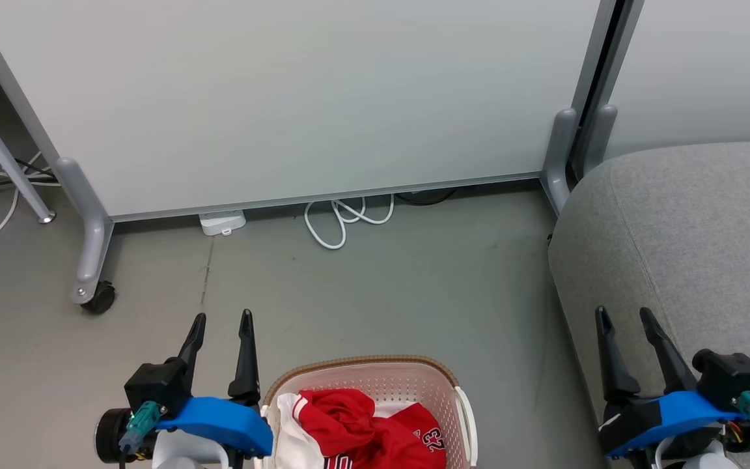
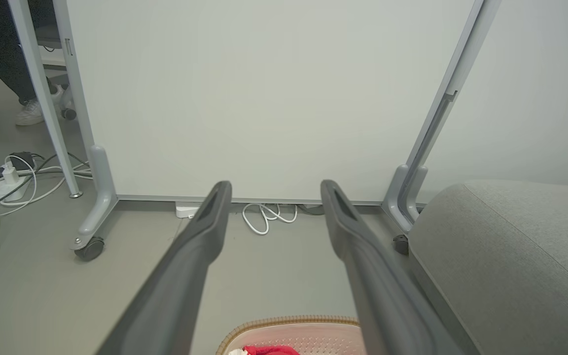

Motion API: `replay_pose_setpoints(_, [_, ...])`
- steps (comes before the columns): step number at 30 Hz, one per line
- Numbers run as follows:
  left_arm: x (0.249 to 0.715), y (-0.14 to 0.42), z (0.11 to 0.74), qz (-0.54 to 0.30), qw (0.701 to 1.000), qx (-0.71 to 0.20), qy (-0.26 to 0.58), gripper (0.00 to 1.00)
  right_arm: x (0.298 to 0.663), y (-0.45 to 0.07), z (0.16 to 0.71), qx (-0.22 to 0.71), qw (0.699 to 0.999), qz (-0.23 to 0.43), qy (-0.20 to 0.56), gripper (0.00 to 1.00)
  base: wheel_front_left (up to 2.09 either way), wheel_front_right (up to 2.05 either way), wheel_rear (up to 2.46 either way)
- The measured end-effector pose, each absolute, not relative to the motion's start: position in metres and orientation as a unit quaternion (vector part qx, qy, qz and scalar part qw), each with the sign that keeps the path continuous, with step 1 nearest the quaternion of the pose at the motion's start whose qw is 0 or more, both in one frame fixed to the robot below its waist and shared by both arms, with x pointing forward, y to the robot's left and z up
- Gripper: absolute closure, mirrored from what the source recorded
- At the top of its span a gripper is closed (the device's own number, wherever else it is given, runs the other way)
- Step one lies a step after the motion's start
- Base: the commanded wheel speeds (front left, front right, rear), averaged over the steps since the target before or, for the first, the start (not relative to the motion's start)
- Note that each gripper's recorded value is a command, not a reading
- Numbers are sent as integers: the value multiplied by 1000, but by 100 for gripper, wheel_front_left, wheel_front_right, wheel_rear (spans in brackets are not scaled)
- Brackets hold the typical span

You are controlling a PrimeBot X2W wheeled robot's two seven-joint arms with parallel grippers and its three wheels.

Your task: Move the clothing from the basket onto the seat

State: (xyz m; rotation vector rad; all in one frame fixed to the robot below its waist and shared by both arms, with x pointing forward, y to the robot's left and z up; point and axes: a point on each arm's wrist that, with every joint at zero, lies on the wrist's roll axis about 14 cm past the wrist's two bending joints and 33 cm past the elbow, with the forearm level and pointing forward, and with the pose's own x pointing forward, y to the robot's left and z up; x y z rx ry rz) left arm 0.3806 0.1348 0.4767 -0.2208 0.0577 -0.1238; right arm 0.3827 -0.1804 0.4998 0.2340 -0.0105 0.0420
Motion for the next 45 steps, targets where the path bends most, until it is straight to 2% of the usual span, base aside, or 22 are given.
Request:
replay_pose_setpoints(19, [382, 132, 474, -73, 994, -72, 24, 0, 383, -181, 505, 55, 998, 27, -19, 0, 0, 0, 0])
replay_pose_setpoints(45, [386, 127, 465, -78, 992, -87, 38, 0, 385, -182, 505, 56, 998, 27, -19, 0, 0, 0, 0])
